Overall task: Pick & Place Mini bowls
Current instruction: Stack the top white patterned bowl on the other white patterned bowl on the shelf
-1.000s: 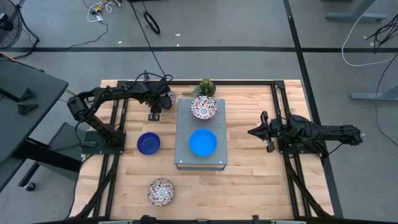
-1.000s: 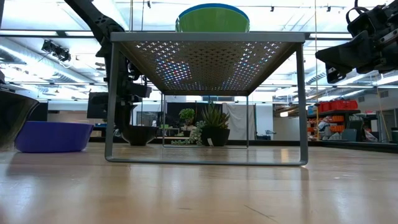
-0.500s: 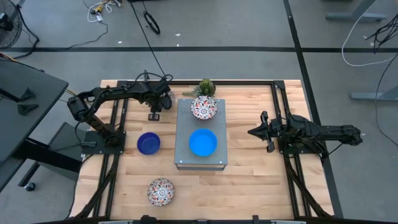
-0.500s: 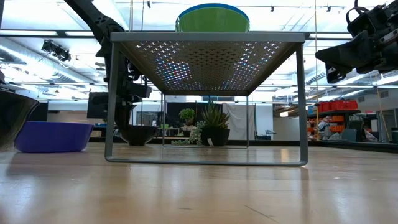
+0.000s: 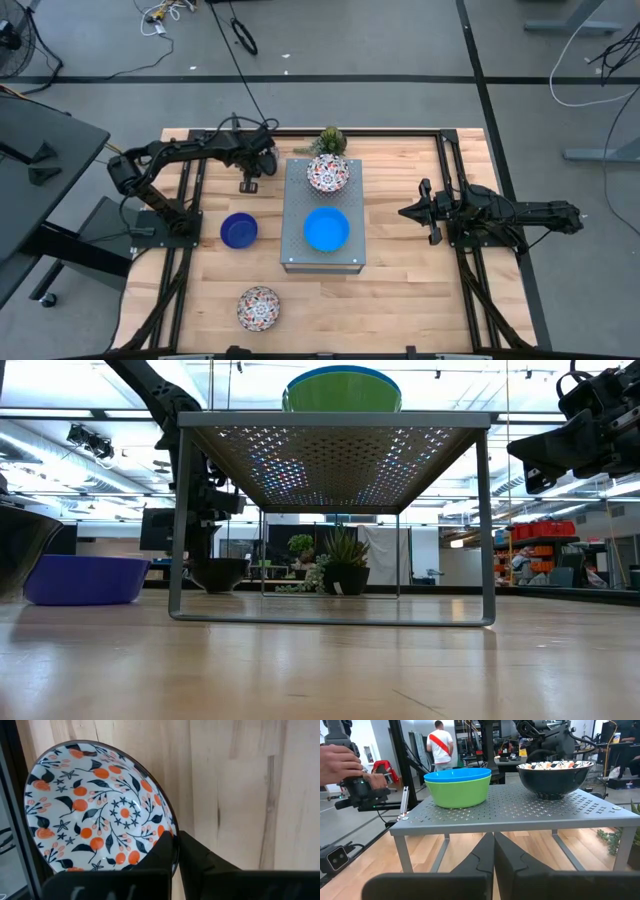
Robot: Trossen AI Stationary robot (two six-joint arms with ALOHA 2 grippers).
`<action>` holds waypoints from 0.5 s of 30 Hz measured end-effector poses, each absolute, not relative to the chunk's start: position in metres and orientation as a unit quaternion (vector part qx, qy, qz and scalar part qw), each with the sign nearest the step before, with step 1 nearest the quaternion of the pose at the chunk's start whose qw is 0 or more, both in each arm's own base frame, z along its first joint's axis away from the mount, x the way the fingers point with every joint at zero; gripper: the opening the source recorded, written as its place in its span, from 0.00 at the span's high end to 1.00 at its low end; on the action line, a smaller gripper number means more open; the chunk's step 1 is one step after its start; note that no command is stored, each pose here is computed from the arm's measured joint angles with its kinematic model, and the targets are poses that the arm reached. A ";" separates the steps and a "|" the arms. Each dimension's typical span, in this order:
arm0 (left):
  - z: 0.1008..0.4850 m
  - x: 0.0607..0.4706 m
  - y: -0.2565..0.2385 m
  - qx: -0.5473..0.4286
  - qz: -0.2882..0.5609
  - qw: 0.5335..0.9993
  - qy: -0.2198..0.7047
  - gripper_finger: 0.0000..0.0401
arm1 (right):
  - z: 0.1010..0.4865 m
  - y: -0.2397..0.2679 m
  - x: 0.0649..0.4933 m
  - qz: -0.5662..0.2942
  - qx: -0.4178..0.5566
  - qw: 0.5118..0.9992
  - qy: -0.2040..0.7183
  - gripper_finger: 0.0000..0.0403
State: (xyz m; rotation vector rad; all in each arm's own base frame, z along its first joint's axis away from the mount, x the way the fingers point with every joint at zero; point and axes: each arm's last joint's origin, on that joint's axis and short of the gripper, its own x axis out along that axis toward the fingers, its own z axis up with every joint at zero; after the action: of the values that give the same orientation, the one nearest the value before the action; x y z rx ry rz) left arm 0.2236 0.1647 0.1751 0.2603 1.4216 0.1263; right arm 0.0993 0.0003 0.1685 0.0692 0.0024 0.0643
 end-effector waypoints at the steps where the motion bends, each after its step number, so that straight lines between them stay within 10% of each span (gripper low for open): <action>1: 0.175 0.224 0.165 0.120 0.059 0.747 0.651 0.97 | 0.169 0.000 0.099 0.032 0.035 0.999 0.001 0.97; 15: 0.195 0.228 0.163 0.142 0.081 0.741 0.651 0.98 | 0.169 0.000 0.099 0.032 0.035 0.999 0.001 0.97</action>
State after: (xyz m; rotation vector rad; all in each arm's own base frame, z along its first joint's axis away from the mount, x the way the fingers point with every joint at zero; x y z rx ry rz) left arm 0.2278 0.1625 0.1953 0.3110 1.4267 0.1776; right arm 0.0993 0.0003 0.1685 0.0691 0.0022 0.0645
